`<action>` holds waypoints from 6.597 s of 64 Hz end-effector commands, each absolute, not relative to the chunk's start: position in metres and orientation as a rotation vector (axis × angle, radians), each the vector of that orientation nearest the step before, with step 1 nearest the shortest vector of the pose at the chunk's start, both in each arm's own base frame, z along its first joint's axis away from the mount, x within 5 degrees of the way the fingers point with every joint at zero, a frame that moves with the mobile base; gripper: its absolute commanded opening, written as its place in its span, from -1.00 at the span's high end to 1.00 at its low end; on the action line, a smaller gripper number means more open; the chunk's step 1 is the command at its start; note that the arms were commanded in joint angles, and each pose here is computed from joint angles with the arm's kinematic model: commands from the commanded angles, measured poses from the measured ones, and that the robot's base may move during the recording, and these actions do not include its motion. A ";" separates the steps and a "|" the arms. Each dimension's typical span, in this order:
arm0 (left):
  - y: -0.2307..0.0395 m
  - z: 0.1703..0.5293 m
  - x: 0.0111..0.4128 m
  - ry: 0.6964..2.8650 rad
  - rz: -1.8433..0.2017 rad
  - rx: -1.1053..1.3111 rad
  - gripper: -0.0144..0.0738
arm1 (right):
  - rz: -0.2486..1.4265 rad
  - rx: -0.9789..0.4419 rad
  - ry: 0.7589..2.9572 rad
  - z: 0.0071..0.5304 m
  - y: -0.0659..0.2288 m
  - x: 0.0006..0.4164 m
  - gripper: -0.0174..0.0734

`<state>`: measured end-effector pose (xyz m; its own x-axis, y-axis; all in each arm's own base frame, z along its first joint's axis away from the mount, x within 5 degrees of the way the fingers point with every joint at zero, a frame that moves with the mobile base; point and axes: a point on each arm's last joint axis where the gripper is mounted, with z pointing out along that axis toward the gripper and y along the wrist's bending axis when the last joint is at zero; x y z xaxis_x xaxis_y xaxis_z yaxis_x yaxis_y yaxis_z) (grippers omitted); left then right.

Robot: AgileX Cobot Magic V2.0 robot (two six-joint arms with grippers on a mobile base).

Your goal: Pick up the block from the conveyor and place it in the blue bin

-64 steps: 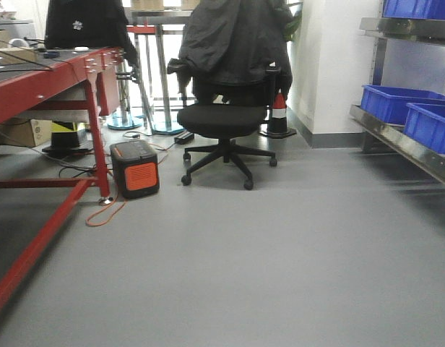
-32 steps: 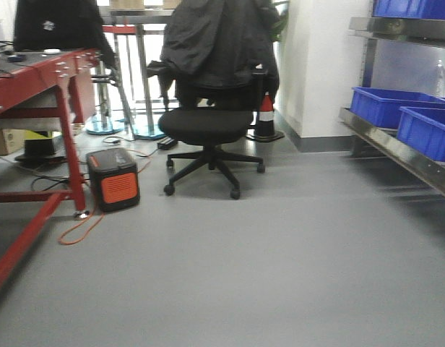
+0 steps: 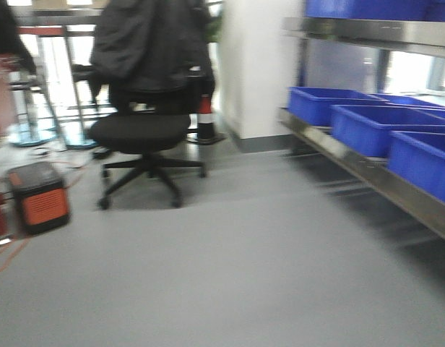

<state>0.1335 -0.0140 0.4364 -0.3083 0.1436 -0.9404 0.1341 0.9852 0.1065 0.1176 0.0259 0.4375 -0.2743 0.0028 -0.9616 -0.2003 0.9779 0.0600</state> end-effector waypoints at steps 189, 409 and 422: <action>-0.015 0.439 0.133 1.866 -0.002 0.199 0.92 | 0.186 -0.148 1.814 0.442 0.025 0.117 0.97; -0.152 0.488 0.270 1.855 -0.279 0.574 0.92 | 0.475 -0.468 1.807 0.494 0.122 0.202 0.97; -0.172 0.451 0.306 1.967 -0.267 0.607 0.92 | 0.416 -0.510 1.937 0.457 0.147 0.247 0.97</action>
<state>0.2992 -0.1655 0.4561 -0.3463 0.3028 -0.8879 0.5151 0.8524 0.0898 0.2355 0.1410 0.4636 -0.3727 -0.1331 -0.9184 -0.5256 0.8459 0.0906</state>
